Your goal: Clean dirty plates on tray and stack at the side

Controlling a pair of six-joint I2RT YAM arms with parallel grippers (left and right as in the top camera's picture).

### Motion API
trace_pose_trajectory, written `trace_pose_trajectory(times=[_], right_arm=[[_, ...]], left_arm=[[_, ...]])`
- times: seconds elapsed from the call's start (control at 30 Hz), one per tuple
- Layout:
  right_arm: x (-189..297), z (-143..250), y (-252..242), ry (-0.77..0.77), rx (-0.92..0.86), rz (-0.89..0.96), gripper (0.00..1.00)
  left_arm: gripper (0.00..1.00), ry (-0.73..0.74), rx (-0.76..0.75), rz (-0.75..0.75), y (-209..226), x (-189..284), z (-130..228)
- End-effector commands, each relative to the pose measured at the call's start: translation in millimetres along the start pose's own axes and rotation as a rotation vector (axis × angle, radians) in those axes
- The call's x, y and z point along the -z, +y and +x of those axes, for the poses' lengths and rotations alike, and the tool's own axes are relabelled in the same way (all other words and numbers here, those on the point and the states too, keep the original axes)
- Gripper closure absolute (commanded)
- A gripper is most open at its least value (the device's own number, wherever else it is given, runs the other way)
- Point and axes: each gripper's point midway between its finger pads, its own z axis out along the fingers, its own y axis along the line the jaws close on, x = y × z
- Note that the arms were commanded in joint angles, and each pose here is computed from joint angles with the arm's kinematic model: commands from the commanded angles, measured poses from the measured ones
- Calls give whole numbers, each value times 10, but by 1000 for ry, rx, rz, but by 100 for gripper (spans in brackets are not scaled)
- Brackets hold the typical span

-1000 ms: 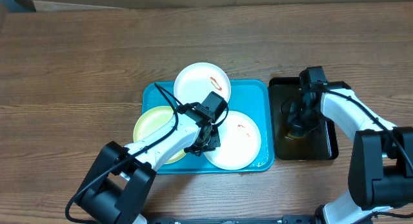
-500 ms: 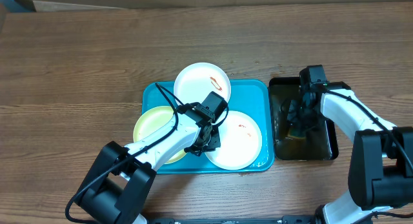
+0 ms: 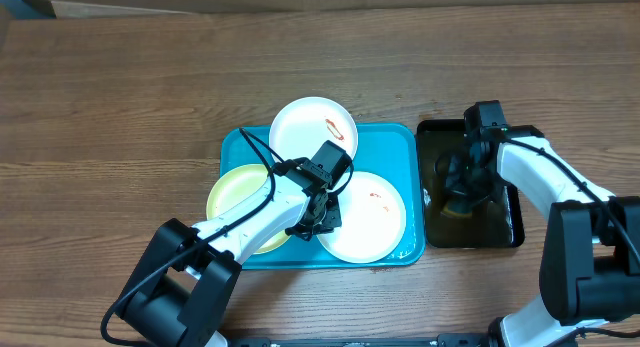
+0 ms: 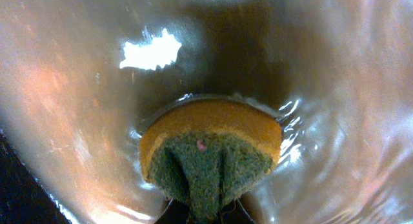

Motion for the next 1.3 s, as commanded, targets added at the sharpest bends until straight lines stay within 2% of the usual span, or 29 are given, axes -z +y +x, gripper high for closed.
trace_pose_trajectory(times=[0.0,0.07,0.2,0.7,0.83,0.9,0.97,1.03,1.1,1.17,1.23,1.27], right_arm=[[227,-224,48,-49,1,4,96],[364,-277,12,-55,1,38,96],[593,-363,35,-67,1,43,96],[579,-364,63,-69,16,24,96],[580,-252,45,-26,113,41,96],[589,-263,-14,-37,31,74,96],[584,-218,142,-10,3,-15,96],[584,-149,262,14,86,-60,96],[598,-182,14,-16,92,99,96],[653,-251,-254,-75,-93,242,96],[618,-232,-74,-51,-140,133,96],[600,-203,110,-20,-61,37,96]], left_arm=[[80,-2,-15,11,-26,-5,-38],[90,-3,-12,11,-21,-4,-47],[96,-9,0,15,-5,-1,-87],[96,-25,23,24,61,8,-201],[96,-25,23,24,61,8,-201],[96,-25,23,24,61,8,-201],[96,-25,23,24,61,8,-201],[96,-25,23,24,61,8,-201],[96,-24,23,24,61,8,-200],[96,-23,21,24,63,8,-198],[96,-24,13,24,62,8,-199],[96,-24,12,24,62,8,-199]])
